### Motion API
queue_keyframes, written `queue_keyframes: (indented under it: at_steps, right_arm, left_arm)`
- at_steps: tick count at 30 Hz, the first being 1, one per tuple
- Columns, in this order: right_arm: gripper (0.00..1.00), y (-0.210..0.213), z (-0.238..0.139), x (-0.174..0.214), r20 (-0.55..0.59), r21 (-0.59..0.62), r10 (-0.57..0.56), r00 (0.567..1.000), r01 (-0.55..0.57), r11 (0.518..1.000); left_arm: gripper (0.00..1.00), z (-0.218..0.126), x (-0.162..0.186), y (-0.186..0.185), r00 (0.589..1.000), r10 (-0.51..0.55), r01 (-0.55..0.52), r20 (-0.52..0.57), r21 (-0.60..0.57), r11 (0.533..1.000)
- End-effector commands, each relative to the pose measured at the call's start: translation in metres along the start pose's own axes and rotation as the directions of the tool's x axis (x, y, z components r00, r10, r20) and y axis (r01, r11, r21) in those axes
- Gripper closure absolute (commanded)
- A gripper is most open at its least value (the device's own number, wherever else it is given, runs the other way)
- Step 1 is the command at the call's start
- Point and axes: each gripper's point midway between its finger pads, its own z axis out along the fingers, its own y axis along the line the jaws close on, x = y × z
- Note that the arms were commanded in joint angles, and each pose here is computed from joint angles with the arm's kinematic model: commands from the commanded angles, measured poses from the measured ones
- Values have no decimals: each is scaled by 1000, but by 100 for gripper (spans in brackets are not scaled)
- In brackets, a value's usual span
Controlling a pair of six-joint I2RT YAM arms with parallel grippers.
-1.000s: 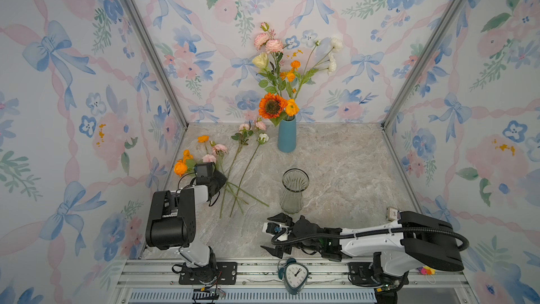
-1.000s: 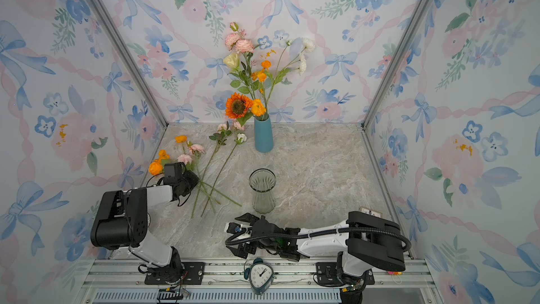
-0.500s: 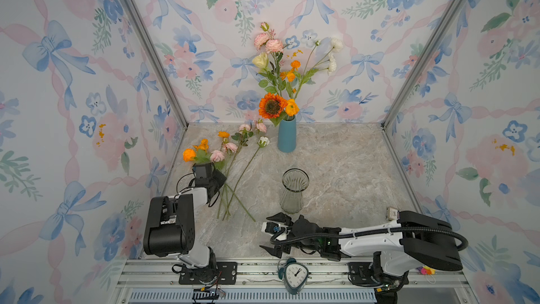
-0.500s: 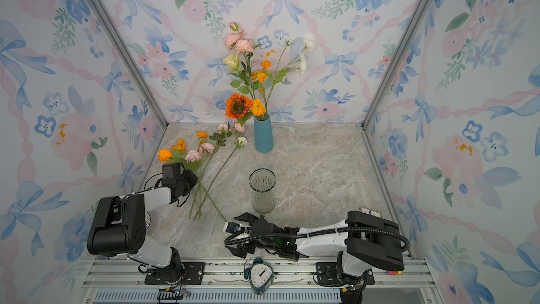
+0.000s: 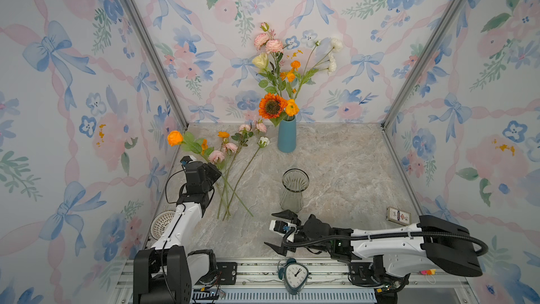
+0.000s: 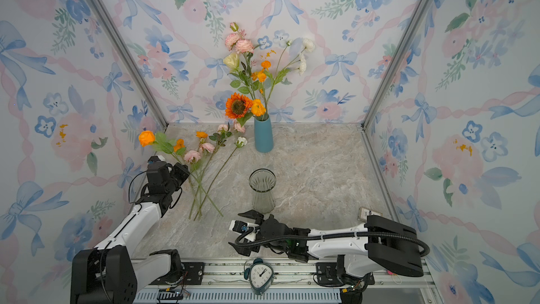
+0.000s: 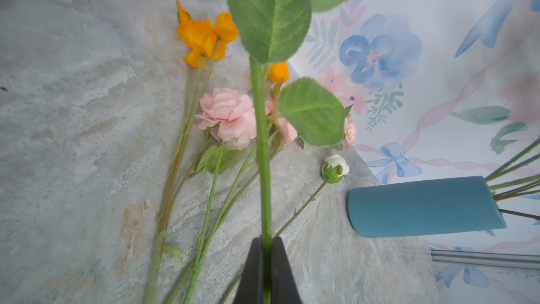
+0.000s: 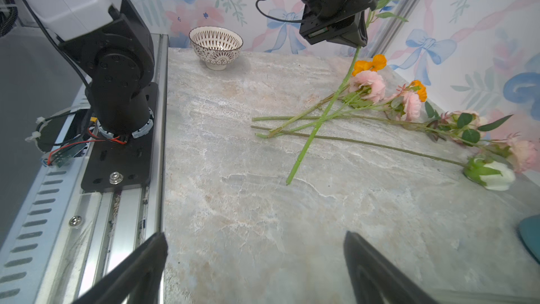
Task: Arrange the flowers into the vase
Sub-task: 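Lift the orange rose upward with the left gripper while the right rises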
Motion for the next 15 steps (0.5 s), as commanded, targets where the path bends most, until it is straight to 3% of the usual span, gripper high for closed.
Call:
queue_keyframes:
  at_steps: [1,5,10,15]
  right_arm:
    - [3,-11,-18,-13,51,37,-20,998,19,999]
    - [3,-16,-45,-38,120,39,-20,993,16,999]
    - [3,-44,-82,-86,144,82,-63,988,52,995]
    - [3,-106,-112,-104,263,214,37,964,-96,972]
  left_arm:
    - [100,-30,-26,-33,980,153,-161,130,58,985]
    - [100,-80,-61,-76,918,251,-295,307,105,950]
    - [100,-138,-95,-129,839,291,-421,460,208,883]
    - [100,-183,-114,-179,801,242,-481,548,348,805]
